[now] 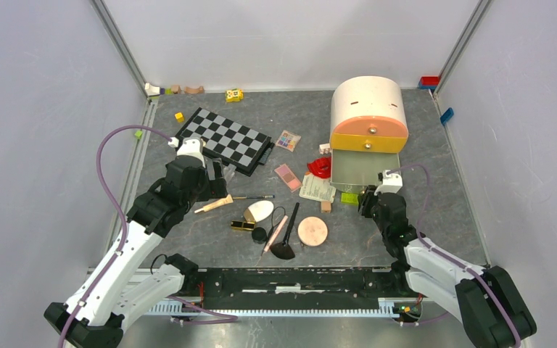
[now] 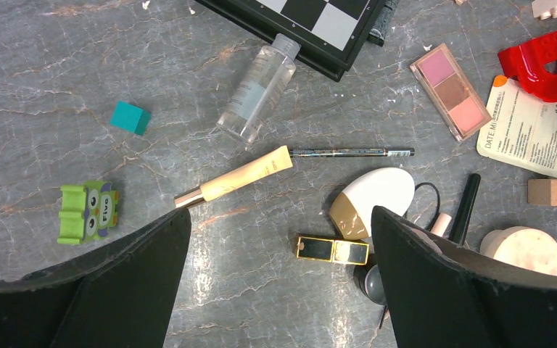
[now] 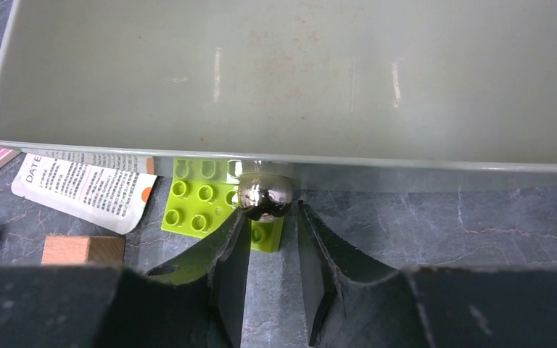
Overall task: Organize the makeup
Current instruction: Open the drawer in the storage box.
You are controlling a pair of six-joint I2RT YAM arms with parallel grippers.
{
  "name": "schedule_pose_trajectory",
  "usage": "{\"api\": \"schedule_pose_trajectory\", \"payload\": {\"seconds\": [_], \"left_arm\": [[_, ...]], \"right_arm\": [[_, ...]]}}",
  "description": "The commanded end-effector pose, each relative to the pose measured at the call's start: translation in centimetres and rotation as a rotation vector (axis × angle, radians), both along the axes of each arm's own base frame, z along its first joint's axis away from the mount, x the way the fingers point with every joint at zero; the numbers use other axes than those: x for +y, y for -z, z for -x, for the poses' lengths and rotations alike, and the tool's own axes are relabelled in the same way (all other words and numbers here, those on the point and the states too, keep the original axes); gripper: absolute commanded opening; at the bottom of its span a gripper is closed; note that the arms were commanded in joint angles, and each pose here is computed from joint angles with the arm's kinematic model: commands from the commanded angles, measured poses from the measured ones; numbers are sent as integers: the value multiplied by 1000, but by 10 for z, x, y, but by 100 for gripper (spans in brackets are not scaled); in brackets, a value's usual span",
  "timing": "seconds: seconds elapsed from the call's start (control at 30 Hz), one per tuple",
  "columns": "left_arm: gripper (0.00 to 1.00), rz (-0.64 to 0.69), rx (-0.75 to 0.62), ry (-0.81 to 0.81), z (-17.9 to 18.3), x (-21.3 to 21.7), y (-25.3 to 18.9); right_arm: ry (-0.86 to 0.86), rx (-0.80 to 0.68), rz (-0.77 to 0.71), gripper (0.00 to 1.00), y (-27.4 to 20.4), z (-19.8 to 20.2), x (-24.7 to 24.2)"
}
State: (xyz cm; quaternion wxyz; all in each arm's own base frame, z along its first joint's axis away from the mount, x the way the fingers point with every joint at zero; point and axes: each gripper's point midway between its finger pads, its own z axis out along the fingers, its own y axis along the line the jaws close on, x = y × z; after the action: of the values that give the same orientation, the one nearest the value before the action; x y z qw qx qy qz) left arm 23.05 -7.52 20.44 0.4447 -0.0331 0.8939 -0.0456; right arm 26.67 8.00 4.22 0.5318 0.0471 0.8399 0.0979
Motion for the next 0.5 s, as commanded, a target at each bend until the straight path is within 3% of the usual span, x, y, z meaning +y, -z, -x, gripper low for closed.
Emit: {"api": "schedule_pose_trajectory", "payload": {"seconds": [0.0, 0.47], "left_arm": [[100, 7, -36, 15, -4, -2, -9], [100, 7, -36, 15, -4, -2, -9]], "right_arm": [[-28, -80, -16, 34, -26, -16, 10], [-80, -78, -59, 24, -24, -9, 20]]}}
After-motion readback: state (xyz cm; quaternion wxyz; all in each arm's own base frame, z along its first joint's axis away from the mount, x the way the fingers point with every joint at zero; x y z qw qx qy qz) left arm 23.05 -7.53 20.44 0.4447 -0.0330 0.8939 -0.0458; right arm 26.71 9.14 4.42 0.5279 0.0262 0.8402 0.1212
